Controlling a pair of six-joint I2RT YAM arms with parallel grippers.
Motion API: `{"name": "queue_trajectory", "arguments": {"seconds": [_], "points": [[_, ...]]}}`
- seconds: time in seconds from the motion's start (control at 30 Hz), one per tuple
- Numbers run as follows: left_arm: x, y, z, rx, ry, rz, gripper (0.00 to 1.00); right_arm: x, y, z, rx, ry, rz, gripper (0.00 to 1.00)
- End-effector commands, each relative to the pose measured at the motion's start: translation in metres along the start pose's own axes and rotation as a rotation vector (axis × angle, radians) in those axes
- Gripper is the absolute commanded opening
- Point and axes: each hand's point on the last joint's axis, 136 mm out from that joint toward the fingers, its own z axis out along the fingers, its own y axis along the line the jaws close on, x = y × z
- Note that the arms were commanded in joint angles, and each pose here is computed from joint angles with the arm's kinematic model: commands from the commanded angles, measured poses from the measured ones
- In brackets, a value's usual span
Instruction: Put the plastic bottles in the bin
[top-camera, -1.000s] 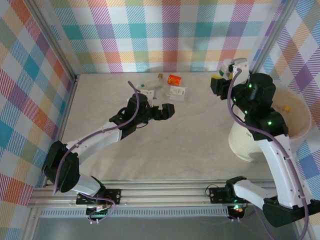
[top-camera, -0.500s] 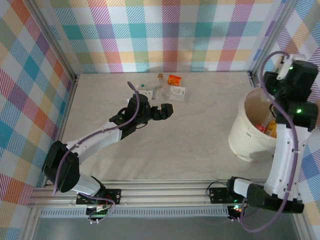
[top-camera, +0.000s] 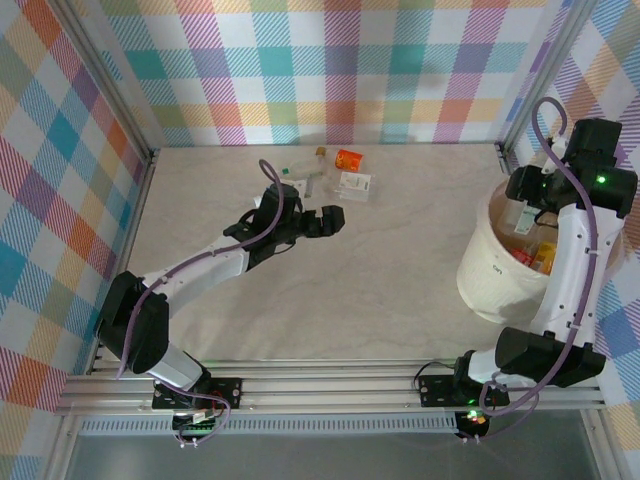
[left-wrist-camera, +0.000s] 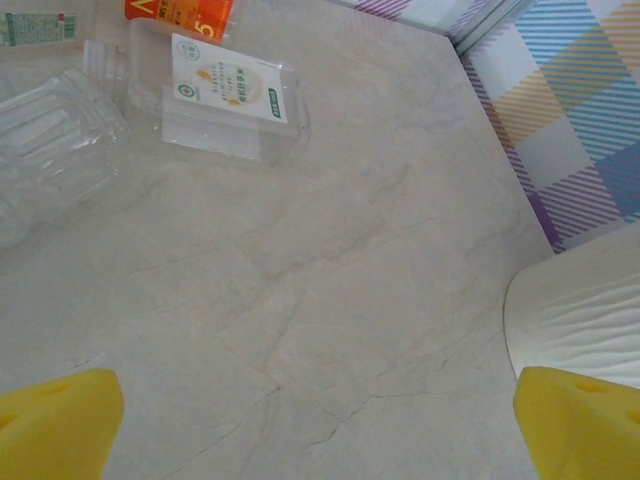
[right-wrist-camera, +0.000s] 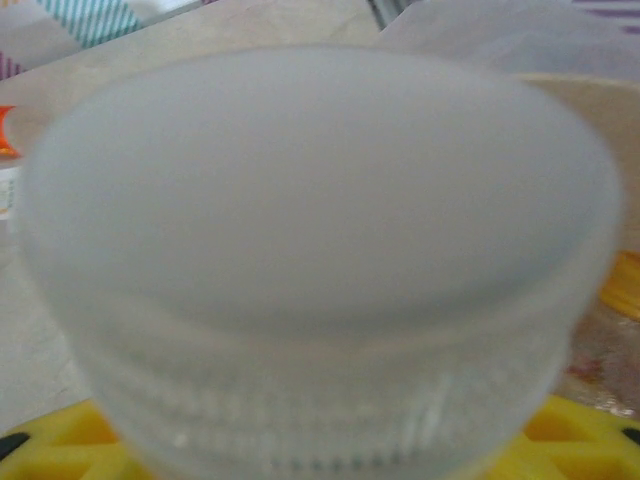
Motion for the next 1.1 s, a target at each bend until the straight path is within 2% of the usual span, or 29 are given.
{"name": "queue_trajectory", "arguments": {"seconds": [0.0, 0.17, 0.23, 0.4, 0.53, 0.73, 0.87, 1.07], "points": [[-0.007, -0.001, -0.008, 0.010, -0.018, -0.006, 1.00, 0.005, 0.013, 0.002, -0.086, 0.032, 0.038, 0.74], [-0.006, 0.006, -0.012, -0.009, -0.026, -0.012, 1.00, 0.001, 0.013, -0.004, -0.085, 0.009, 0.038, 0.90], [-0.007, 0.009, -0.012, -0.016, -0.029, -0.014, 1.00, -0.002, 0.011, -0.008, -0.069, -0.009, 0.040, 1.00], [-0.009, 0.019, -0.014, -0.046, -0.049, -0.026, 1.00, -0.013, 0.010, -0.020, -0.063, -0.084, 0.055, 1.00], [-0.008, 0.032, -0.014, -0.099, -0.056, -0.034, 1.00, -0.020, 0.031, -0.030, -0.168, -0.145, 0.052, 1.00], [-0.011, 0.061, -0.018, -0.266, -0.050, -0.020, 1.00, -0.024, 0.078, -0.047, -0.351, -0.253, -0.006, 1.00], [-0.008, 0.073, -0.016, -0.343, -0.010, 0.035, 1.00, -0.023, 0.124, -0.062, -0.556, -0.325, -0.073, 1.00], [-0.002, 0.103, -0.015, -0.486, 0.064, 0.066, 1.00, -0.007, 0.188, -0.077, -0.750, -0.337, -0.179, 1.00]]}}
